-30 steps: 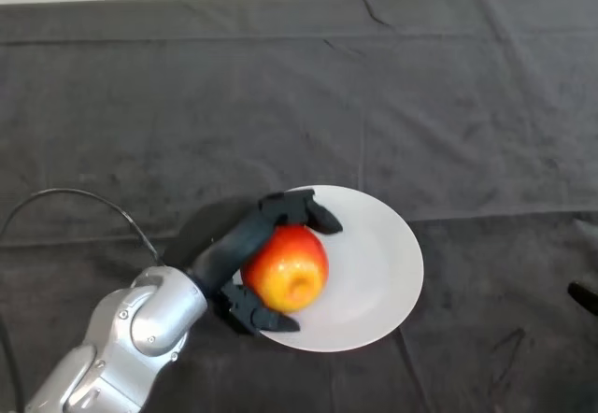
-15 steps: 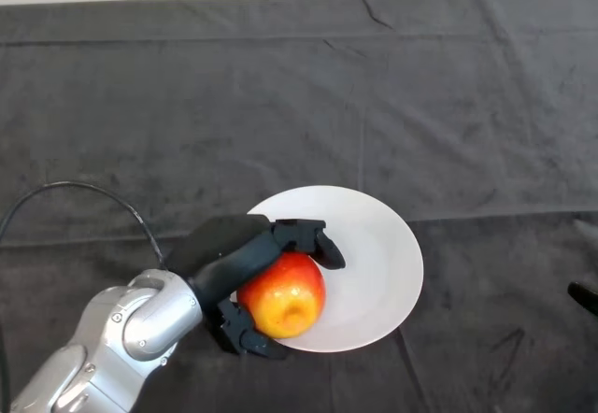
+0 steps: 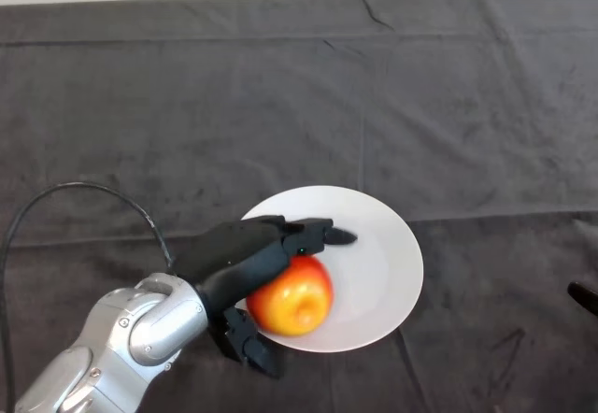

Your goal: Move the apple to the plate

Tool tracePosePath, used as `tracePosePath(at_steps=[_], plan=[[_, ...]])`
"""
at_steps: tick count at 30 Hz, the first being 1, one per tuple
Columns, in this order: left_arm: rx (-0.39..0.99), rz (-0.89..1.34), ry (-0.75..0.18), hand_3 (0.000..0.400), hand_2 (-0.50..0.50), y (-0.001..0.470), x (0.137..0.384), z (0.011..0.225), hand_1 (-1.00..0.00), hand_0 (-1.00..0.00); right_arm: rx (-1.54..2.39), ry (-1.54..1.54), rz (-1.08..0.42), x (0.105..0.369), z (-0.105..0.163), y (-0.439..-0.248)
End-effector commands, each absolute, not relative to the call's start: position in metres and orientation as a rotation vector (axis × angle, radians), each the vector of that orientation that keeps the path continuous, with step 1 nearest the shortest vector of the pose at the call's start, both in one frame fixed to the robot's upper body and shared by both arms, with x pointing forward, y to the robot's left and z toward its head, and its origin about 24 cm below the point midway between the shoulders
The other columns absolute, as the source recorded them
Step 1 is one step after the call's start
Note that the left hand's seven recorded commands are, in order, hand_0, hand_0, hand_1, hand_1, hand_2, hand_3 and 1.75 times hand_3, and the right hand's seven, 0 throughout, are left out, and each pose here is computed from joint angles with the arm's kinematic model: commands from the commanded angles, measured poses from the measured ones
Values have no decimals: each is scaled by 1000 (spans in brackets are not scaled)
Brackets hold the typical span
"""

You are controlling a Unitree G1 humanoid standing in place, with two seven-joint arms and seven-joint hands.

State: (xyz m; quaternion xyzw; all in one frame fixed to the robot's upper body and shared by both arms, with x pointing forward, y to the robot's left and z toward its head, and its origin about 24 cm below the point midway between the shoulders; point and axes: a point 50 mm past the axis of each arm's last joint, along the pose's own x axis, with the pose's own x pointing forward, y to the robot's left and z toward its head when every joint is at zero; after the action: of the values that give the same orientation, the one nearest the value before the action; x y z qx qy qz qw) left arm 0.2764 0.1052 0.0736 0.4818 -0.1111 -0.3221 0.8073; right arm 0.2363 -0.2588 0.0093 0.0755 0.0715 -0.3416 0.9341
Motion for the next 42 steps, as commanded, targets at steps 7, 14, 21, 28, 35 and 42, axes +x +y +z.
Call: tracePosePath(at_steps=[7,14,21,28,35,42], plan=[[1066,-673,-251,0,0,112,283,81,0,0,174,268,-722,225,-13,-255],[1004,-573,-271,0,0,124,301,99,0,0,174,268,-722,225,-13,-255],[903,-420,-280,0,0,134,310,102,0,0,174,268,-722,225,-13,-255],[819,-303,-285,0,0,138,315,108,0,0,174,268,-721,225,-13,-256],[755,-206,-305,0,0,152,323,124,0,0,174,268,-721,225,-13,-256],[676,-68,-342,0,0,177,327,143,0,0,174,268,-721,225,-13,-256]])
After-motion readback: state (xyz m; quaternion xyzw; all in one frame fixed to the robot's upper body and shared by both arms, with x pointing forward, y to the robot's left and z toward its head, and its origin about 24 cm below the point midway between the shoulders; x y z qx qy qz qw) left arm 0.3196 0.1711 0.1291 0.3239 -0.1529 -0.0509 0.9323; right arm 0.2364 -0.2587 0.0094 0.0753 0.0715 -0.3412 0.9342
